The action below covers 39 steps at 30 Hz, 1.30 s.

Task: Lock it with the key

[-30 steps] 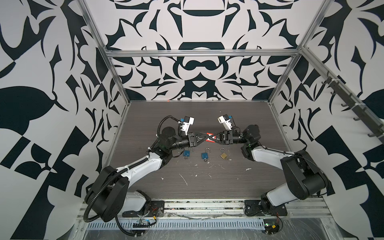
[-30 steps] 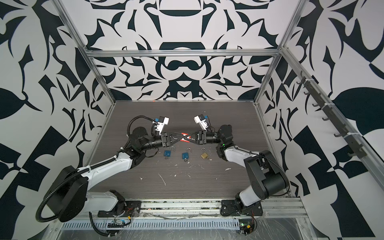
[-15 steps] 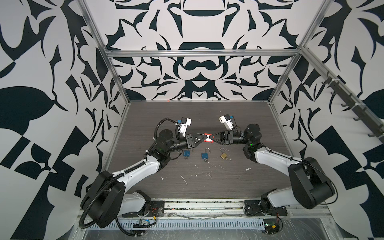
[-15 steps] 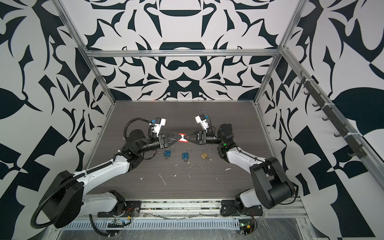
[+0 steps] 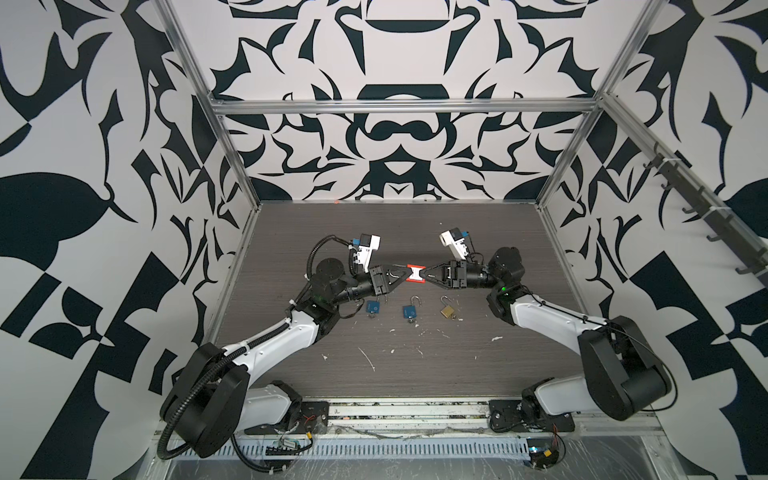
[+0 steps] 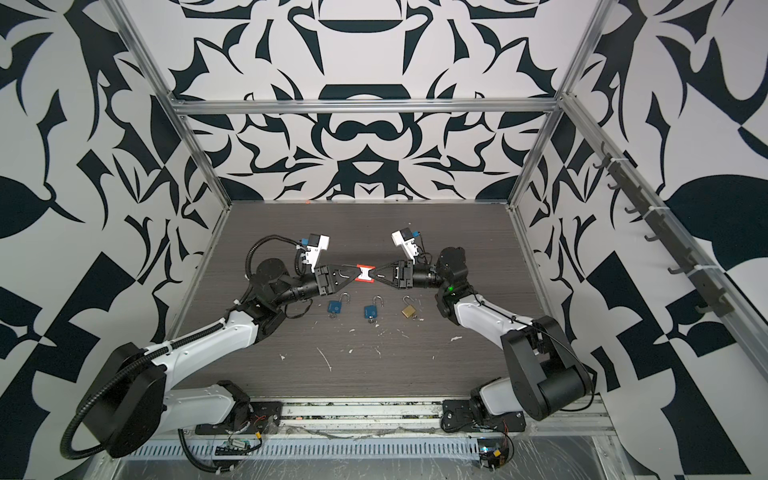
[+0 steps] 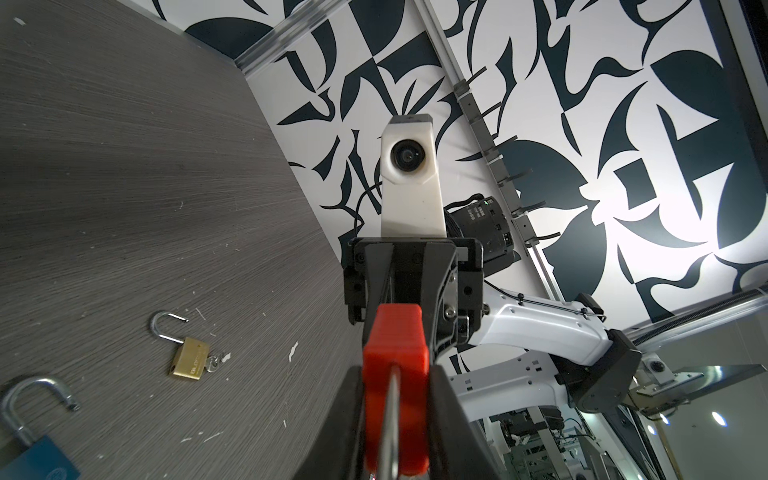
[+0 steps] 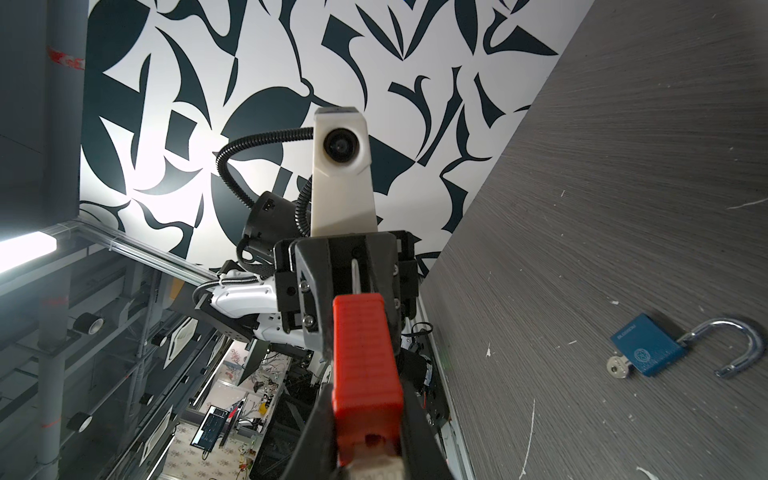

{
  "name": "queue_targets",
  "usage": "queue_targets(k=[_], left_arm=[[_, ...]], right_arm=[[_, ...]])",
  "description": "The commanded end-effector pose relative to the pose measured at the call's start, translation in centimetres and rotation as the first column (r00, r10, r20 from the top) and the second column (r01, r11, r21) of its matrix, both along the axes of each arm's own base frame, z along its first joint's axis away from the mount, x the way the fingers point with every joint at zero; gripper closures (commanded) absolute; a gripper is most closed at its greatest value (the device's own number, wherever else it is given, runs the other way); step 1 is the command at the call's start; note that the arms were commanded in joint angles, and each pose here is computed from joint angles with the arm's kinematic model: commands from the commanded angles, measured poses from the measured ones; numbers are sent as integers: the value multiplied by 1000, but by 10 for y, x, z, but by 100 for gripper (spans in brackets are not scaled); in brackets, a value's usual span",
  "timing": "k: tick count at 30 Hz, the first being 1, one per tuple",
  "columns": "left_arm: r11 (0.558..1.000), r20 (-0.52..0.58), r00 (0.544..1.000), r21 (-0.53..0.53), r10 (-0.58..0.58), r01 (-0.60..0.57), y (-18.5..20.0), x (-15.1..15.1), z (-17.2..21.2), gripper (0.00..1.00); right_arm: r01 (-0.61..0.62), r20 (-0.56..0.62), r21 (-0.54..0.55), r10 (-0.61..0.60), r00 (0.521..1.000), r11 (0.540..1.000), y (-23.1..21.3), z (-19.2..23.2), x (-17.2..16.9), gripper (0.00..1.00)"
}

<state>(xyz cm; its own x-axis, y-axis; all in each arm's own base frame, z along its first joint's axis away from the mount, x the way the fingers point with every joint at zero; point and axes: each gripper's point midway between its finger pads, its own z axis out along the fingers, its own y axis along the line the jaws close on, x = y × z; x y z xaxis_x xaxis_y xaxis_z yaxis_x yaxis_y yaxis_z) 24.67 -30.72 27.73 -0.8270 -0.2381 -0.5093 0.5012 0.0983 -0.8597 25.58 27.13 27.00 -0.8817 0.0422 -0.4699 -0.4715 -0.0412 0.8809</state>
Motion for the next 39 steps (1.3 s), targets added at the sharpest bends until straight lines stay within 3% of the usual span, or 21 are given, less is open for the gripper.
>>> queue_targets(k=[1,18,21,24,27,31,35,37,39], left_arm=[[999,47,998,-26,-36,37,-6,1,11,79],[998,23,998,-31,-57,57,-12,4,5,68],[998,17,998,-28,-53,54,-12,5,3,75],[999,11,999,-20,-41,41,-11,7,0,97],[1000,2,1000,-7,-28,28,-5,12,-3,100],[1000,16,1000,6,-22,22,8,17,3,100],[997,36,999,81,-5,2,14,21,-1,100],[996,42,999,87,20,-23,16,25,-2,100],[995,17,999,89,49,-50,19,32,-1,100]], right_arm=[[3,40,35,-4,999,999,-1,14,1,100],[-11,21,30,11,1000,999,1,7,4,100],[-13,16,24,13,1000,1000,2,5,4,100],[-7,13,14,6,1000,1000,2,4,5,100],[24,19,-29,-24,1000,999,-1,-1,7,81],[150,9,-120,-150,989,981,-19,-8,19,58],[275,-15,-152,-280,960,949,-39,1,30,47],[357,-82,-263,-389,918,896,-53,-16,40,43],[377,-111,-291,-422,900,879,-58,-21,43,43]])
